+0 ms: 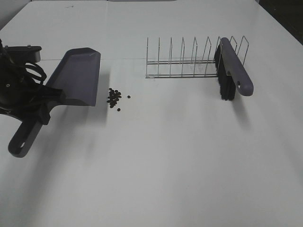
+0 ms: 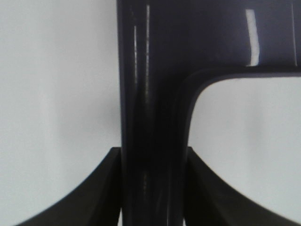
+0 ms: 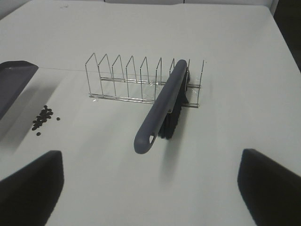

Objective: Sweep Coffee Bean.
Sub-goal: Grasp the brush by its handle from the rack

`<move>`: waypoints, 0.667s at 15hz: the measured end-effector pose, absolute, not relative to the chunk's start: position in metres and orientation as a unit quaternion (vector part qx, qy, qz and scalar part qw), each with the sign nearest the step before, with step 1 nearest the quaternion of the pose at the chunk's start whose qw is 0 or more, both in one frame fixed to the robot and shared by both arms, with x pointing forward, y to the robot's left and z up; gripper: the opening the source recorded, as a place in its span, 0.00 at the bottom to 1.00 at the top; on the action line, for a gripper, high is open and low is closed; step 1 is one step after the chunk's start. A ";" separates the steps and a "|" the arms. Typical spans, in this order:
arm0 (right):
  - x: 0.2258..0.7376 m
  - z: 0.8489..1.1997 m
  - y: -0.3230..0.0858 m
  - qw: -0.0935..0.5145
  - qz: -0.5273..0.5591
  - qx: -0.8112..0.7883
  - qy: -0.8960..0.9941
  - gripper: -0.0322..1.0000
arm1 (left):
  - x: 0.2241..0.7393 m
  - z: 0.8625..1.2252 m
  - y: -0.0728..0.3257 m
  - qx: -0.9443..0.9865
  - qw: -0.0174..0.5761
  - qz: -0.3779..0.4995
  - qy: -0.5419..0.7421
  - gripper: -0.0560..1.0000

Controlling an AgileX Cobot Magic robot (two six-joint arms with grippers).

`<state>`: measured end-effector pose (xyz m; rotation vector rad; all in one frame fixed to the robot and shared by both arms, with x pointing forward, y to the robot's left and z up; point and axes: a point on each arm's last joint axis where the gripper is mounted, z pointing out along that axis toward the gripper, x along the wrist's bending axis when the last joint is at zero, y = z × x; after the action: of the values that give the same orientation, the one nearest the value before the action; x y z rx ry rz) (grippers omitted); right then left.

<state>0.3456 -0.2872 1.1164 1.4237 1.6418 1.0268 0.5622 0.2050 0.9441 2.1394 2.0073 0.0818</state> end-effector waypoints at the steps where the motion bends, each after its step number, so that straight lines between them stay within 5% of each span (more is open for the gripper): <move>1: 0.370 1.124 -0.286 0.346 0.384 0.561 0.646 0.87 | 0.562 0.944 0.205 0.725 0.102 0.027 0.680 0.36; 5: 0.482 1.144 -0.279 0.292 0.333 0.589 0.676 0.87 | 0.562 0.944 0.205 0.725 0.102 0.027 0.680 0.36; 10: 0.615 1.130 -0.270 0.233 0.276 0.609 0.706 0.85 | 0.562 0.944 0.205 0.725 0.102 0.027 0.680 0.36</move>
<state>0.6146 -0.2703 1.1295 1.6725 1.9383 0.7592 0.5619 0.2050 0.9440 2.1414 2.0090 0.0794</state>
